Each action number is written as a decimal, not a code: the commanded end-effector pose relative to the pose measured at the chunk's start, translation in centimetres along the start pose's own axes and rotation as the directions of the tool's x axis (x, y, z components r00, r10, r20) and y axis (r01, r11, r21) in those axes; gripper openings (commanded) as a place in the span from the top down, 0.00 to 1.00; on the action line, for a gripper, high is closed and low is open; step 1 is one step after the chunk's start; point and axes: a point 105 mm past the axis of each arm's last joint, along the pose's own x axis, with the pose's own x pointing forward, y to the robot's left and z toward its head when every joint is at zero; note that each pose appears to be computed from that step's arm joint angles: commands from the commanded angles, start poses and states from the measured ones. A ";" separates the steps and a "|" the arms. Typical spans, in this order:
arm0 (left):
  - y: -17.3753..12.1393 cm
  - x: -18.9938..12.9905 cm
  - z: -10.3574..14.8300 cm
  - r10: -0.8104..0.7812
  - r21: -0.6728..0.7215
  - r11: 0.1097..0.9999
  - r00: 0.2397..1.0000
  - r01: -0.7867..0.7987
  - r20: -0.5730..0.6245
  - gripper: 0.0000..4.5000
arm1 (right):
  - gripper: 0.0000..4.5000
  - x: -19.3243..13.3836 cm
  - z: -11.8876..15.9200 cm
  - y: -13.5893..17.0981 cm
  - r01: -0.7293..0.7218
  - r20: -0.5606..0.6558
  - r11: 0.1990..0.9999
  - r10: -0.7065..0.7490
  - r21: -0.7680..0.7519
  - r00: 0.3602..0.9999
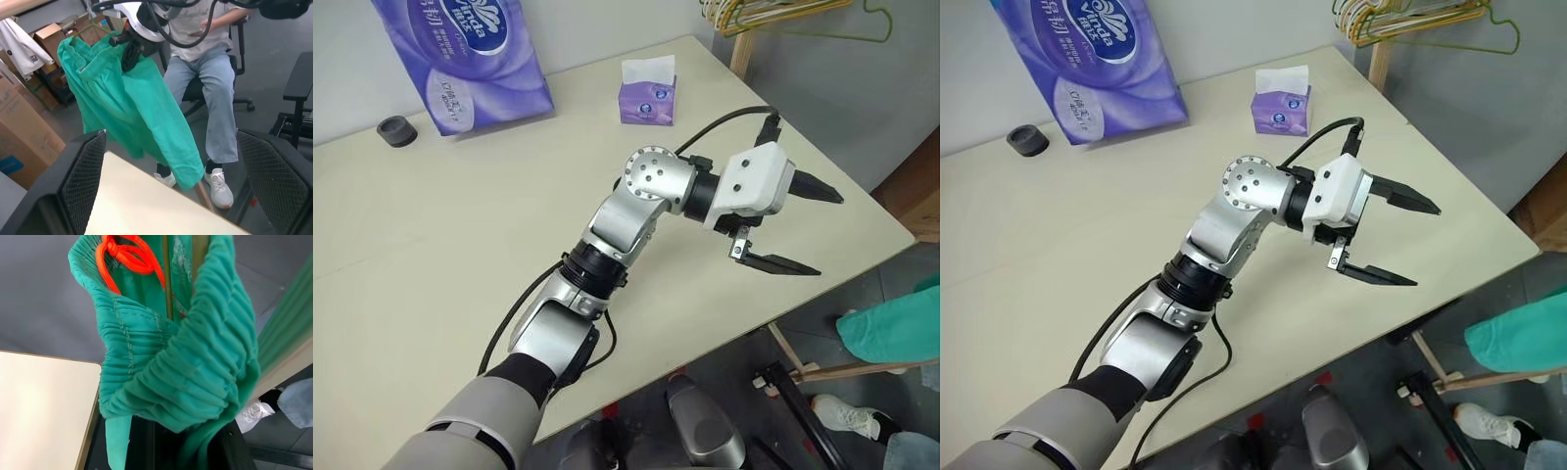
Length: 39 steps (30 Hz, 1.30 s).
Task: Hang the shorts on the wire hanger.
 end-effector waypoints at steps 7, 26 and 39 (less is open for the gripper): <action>-0.3 0.6 2.4 -0.048 0.068 0.997 0.996 0.043 0.072 0.01 | 1.00 -0.6 -0.6 0.5 -0.032 0.002 0.998 0.033 -0.062 0.999; 0.1 -0.8 0.8 -0.001 0.041 0.999 1.000 0.001 0.002 0.00 | 0.01 -5.0 -2.2 5.0 0.007 0.220 0.910 0.092 -0.414 0.971; 0.9 -3.6 -1.8 0.113 -0.007 0.993 0.988 -0.114 -0.102 0.00 | 0.01 -9.3 -3.3 9.5 0.129 0.518 0.785 0.267 -0.606 0.812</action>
